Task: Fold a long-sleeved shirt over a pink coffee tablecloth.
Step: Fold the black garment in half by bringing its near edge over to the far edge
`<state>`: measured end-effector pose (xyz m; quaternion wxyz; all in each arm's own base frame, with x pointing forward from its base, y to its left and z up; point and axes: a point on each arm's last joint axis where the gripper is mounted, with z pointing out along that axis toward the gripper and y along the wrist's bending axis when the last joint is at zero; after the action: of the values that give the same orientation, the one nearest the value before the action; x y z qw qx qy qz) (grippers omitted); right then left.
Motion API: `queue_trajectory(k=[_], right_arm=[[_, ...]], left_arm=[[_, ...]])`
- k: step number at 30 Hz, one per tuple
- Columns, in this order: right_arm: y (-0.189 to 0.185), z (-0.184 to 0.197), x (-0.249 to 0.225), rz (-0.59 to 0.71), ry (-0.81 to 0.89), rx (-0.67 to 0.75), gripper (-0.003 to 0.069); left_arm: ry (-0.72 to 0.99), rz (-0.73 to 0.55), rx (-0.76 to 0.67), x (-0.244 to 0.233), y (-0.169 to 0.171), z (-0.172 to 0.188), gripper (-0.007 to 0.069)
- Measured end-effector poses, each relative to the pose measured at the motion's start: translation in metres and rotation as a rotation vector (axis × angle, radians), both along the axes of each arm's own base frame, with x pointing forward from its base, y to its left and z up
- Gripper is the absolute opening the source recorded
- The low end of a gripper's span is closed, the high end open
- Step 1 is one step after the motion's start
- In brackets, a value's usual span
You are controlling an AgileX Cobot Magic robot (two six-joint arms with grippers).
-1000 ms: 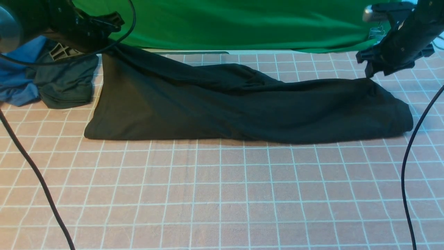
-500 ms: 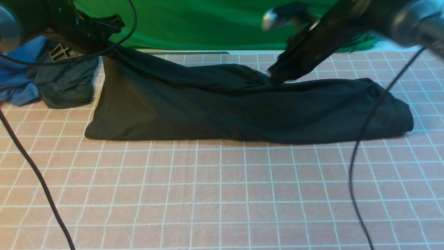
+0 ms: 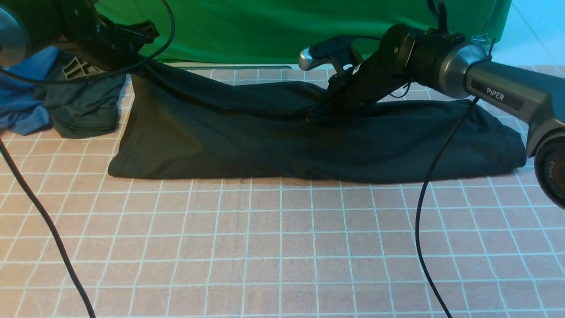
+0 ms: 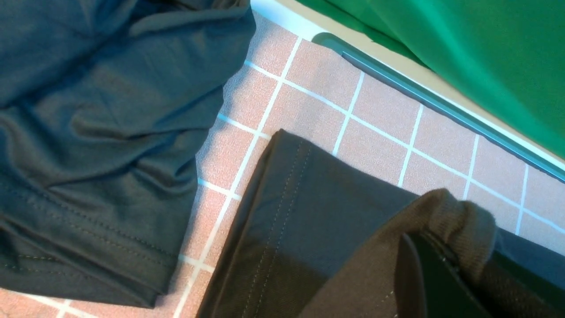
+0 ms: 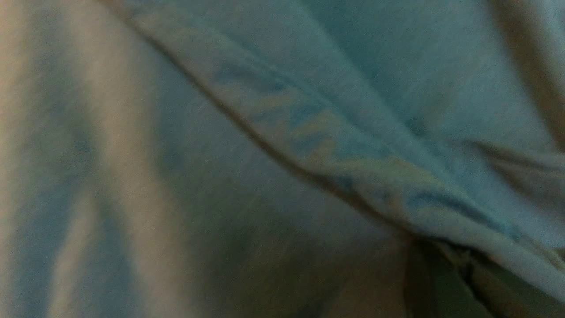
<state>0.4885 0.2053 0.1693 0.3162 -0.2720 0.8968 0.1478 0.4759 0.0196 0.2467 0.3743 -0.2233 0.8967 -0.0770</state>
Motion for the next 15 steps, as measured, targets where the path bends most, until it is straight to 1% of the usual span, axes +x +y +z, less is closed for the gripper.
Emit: queue_trajectory(k=[5, 8, 10, 15], right_arm=[[-0.001, -0.012, 0.013, -0.052, -0.067, 0.017, 0.0038], [-0.005, -0.009, 0.022, -0.093, -0.117, 0.041, 0.0038], [-0.012, 0.003, 0.032, -0.13, -0.166, 0.067, 0.0038], [-0.022, 0.025, 0.041, -0.146, -0.222, 0.086, 0.0038]], left_arm=[[0.0, -0.002, 0.002, 0.0, 0.0, 0.0, 0.0032], [-0.008, -0.002, 0.002, 0.001, 0.0, 0.001, 0.0032], [-0.03, -0.002, 0.003, 0.002, 0.0, 0.002, 0.0032], [-0.067, -0.002, 0.005, 0.004, 0.0, 0.004, 0.0034]])
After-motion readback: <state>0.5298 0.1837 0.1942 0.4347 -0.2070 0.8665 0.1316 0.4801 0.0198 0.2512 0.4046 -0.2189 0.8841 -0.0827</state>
